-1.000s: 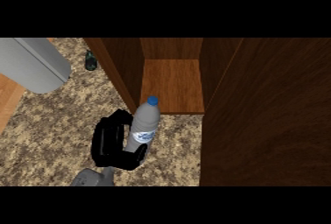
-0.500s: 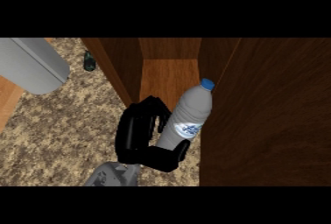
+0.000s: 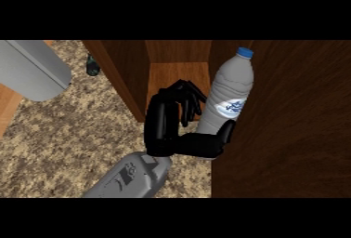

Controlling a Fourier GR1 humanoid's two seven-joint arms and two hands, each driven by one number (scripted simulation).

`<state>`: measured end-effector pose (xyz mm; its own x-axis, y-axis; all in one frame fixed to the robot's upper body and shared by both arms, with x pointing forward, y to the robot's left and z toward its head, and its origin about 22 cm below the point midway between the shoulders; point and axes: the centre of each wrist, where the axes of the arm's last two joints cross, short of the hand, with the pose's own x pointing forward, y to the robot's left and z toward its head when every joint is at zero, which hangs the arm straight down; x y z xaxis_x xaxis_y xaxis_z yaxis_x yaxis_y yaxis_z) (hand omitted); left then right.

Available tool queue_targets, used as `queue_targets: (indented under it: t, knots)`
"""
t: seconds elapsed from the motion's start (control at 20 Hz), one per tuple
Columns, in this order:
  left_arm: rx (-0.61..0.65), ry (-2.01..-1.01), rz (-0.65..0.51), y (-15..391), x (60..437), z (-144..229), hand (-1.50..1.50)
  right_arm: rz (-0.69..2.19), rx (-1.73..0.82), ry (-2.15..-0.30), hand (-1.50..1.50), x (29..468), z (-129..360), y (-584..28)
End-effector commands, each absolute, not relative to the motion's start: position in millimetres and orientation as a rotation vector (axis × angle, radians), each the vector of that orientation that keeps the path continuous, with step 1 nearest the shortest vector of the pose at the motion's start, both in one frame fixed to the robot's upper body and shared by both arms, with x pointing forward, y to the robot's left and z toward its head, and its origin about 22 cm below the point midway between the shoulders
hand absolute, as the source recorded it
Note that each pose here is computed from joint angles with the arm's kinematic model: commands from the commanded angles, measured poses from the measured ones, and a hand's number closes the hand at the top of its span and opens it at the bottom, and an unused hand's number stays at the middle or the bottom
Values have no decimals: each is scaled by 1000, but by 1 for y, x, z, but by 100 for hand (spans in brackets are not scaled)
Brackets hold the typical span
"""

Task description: Pick up the bottled water, place it into the cabinet and close the cabinet

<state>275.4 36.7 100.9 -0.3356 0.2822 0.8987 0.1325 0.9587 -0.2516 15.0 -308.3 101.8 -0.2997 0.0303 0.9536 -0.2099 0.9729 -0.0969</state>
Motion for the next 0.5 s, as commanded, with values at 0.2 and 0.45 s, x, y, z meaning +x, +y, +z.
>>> queue_targets:
  t: [0.2,0.45]
  knots:
    - [-138,-1923,150,25,315,105,150,245,159,-1935,-150,17,134,-291]
    - [-95,-1915,95,17,336,109,150,240,160,-1910,-150,17,128,-310]
